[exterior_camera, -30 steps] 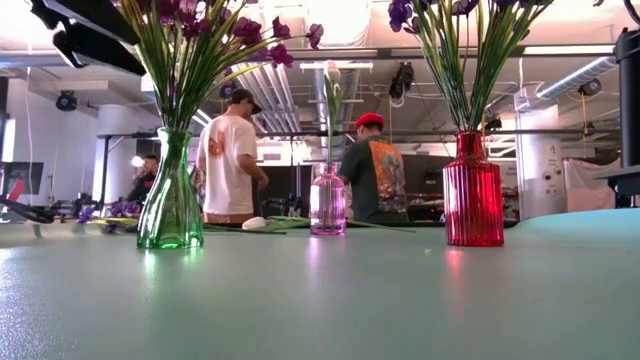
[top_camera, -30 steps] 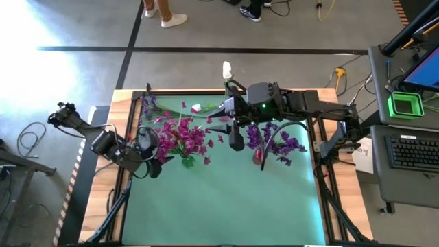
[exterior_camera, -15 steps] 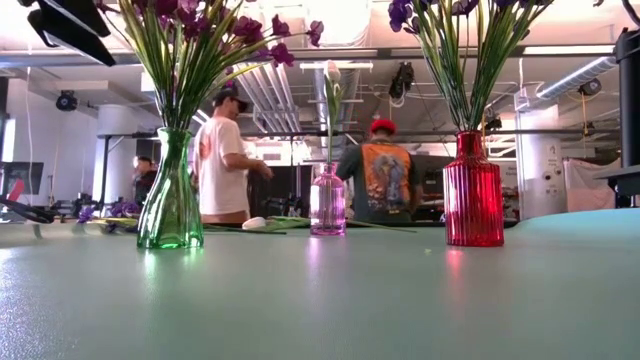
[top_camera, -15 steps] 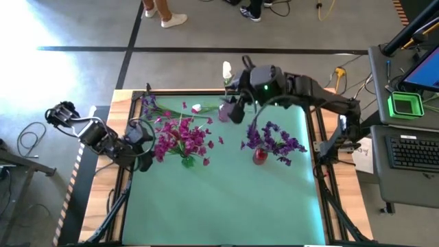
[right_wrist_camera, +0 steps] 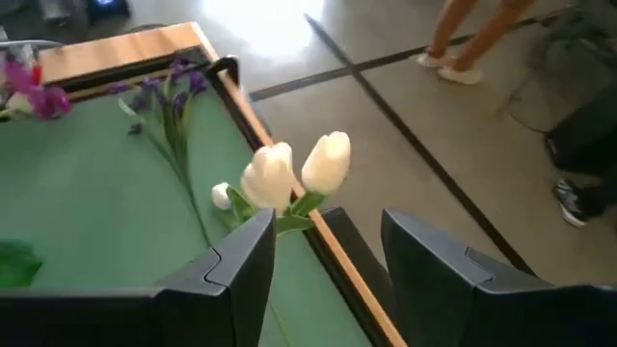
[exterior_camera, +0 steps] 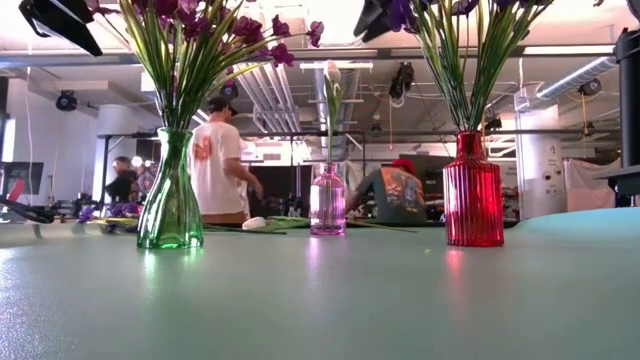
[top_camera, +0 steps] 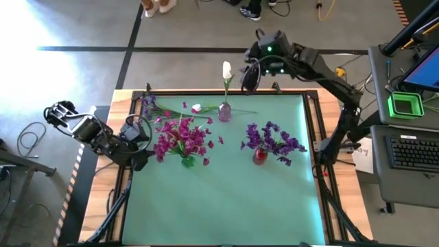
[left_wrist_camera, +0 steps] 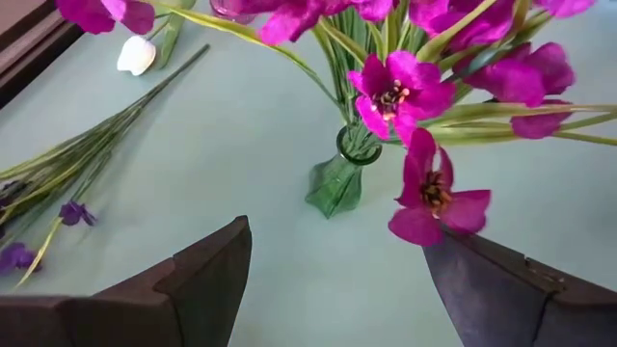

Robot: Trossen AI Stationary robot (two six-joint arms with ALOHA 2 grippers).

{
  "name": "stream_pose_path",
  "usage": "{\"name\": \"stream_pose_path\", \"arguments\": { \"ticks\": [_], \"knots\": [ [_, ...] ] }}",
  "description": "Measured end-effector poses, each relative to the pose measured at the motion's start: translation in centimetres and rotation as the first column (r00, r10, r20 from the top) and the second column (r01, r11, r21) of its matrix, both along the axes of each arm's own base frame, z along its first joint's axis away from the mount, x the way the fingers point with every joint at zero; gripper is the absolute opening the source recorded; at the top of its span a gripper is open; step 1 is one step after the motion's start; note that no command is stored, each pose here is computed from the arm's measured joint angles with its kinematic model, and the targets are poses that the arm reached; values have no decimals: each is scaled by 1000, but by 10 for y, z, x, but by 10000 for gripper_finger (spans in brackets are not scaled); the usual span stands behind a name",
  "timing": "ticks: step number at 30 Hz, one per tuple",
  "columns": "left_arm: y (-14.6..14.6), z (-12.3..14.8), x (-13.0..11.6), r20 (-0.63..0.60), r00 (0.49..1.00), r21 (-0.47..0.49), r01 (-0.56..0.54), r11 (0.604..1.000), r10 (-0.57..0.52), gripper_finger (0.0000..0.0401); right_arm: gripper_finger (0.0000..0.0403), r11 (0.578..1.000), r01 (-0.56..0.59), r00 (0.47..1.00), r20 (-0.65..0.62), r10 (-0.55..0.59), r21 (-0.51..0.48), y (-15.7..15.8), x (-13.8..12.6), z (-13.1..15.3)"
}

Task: Sort flowers into vase by color
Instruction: Put the white tulip into the purple flower vase

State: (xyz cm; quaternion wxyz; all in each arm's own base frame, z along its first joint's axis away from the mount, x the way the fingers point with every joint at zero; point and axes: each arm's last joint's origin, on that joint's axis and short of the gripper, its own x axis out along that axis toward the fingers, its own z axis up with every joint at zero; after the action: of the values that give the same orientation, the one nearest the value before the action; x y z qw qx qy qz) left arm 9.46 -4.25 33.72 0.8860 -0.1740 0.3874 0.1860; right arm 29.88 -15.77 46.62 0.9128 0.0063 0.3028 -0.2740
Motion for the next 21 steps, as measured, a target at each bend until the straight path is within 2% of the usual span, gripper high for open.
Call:
{"name": "stream_pose_path", "arguments": {
  "ticks": [3,10,14,21],
  "knots": [
    [1,4,-2,-1,1000,-1,1,1000,-1,291,183,999,-33,999,-8,33,12,-18,-8,-3],
    [4,10,-6,-5,1000,-2,-4,1000,4,291,183,996,15,999,-44,-12,85,-51,-29,-20],
    [4,10,-6,1,1000,1,-8,1000,8,291,183,986,-17,998,-56,26,163,-57,-34,-40],
    [2,7,-3,-12,1000,5,-17,1000,17,291,183,990,-29,997,-63,38,136,-55,-46,-85]
  ]
}}
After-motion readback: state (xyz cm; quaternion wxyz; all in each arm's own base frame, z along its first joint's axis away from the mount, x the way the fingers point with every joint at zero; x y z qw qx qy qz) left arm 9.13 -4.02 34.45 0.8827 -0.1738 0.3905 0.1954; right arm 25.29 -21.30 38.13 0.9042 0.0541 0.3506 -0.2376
